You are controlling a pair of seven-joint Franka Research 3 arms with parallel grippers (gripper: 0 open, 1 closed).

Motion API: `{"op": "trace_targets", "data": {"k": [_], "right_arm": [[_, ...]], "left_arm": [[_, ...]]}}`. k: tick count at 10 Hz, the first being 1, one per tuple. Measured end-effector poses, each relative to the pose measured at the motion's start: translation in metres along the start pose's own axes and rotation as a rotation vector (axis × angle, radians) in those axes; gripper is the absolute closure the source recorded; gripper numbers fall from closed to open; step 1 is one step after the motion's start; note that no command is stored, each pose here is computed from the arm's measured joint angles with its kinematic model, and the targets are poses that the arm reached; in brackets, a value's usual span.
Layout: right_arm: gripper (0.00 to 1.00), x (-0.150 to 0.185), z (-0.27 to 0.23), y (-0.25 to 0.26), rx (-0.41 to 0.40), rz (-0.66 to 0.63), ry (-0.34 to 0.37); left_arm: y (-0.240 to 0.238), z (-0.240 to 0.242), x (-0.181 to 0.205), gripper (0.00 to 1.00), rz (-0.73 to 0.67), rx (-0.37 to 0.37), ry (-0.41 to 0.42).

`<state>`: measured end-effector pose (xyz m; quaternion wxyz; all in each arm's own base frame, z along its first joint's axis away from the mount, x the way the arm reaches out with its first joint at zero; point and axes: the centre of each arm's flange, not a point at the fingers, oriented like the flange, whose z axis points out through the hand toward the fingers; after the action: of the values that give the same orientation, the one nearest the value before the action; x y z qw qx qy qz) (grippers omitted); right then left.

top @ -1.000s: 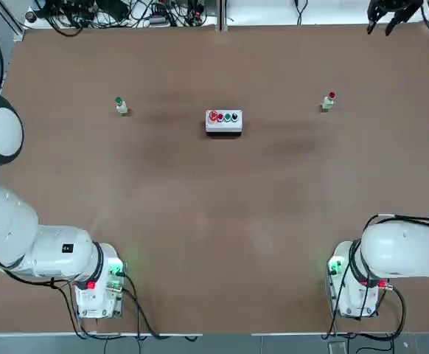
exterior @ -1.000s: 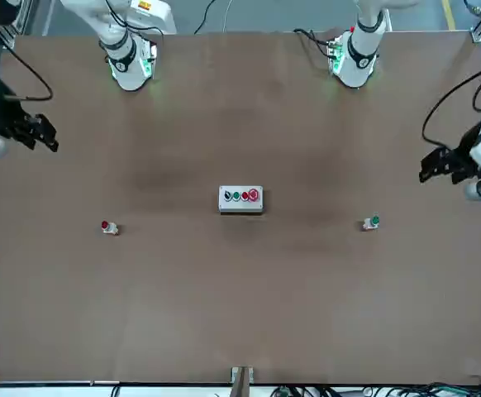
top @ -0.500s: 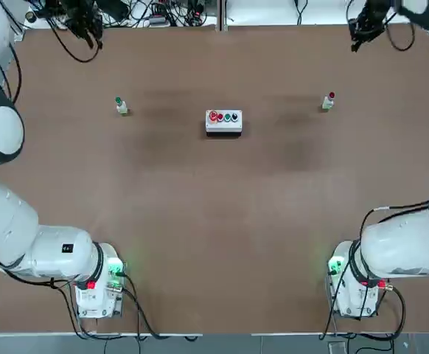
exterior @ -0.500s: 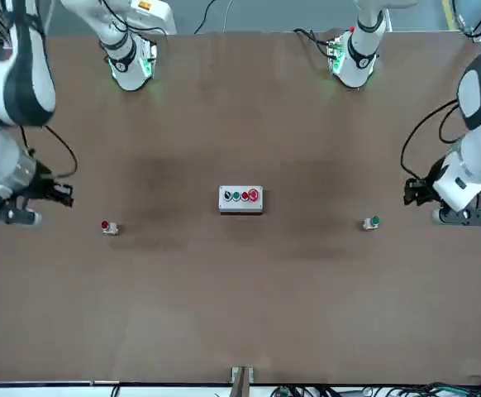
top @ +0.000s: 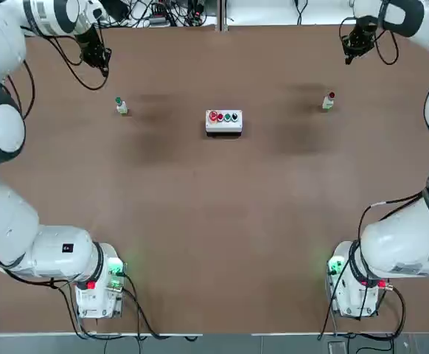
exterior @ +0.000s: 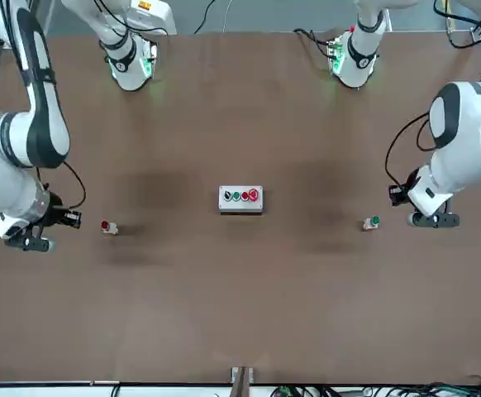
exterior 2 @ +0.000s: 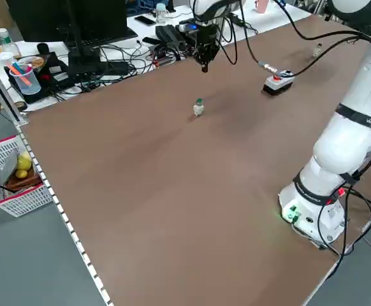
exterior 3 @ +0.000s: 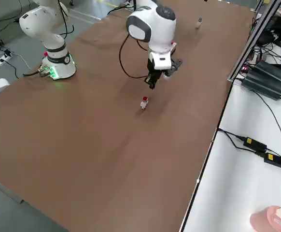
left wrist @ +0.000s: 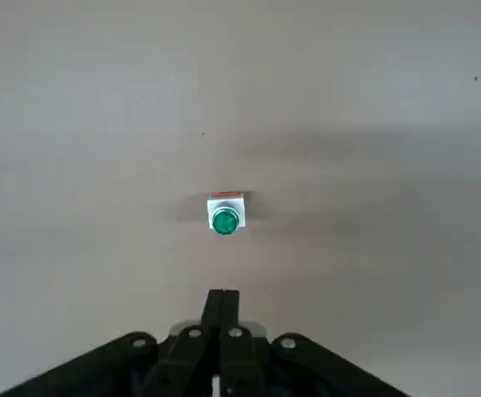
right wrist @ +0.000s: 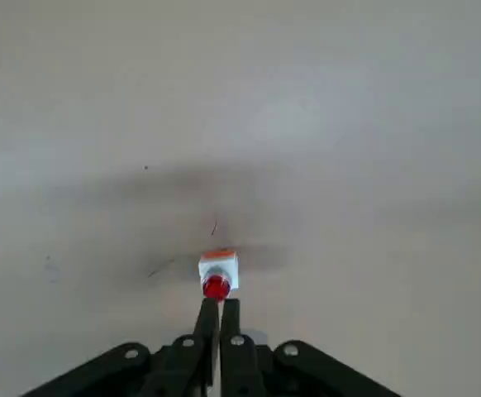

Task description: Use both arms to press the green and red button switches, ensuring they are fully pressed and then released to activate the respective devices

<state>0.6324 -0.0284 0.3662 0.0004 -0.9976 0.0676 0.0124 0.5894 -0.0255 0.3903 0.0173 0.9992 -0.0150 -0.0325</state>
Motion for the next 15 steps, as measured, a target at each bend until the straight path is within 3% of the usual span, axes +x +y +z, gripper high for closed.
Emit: {"op": "trace_targets", "data": {"k": [4, 7, 15], "right_arm": [[0.92, 0.010, 0.060, 0.002, -0.007, -0.008, 0.023], [0.92, 0.002, 0.081, -0.001, -0.007, -0.014, -0.003], [0.92, -0.012, 0.096, -0.021, -0.012, -0.003, -0.054]], "left_arm": [[-0.003, 0.053, 0.014, 0.99, -0.007, 0.000, 0.034], [-0.005, 0.105, 0.004, 0.99, -0.013, 0.003, 0.056], [-0.007, 0.121, -0.003, 0.99, -0.016, 0.004, 0.063]]}}
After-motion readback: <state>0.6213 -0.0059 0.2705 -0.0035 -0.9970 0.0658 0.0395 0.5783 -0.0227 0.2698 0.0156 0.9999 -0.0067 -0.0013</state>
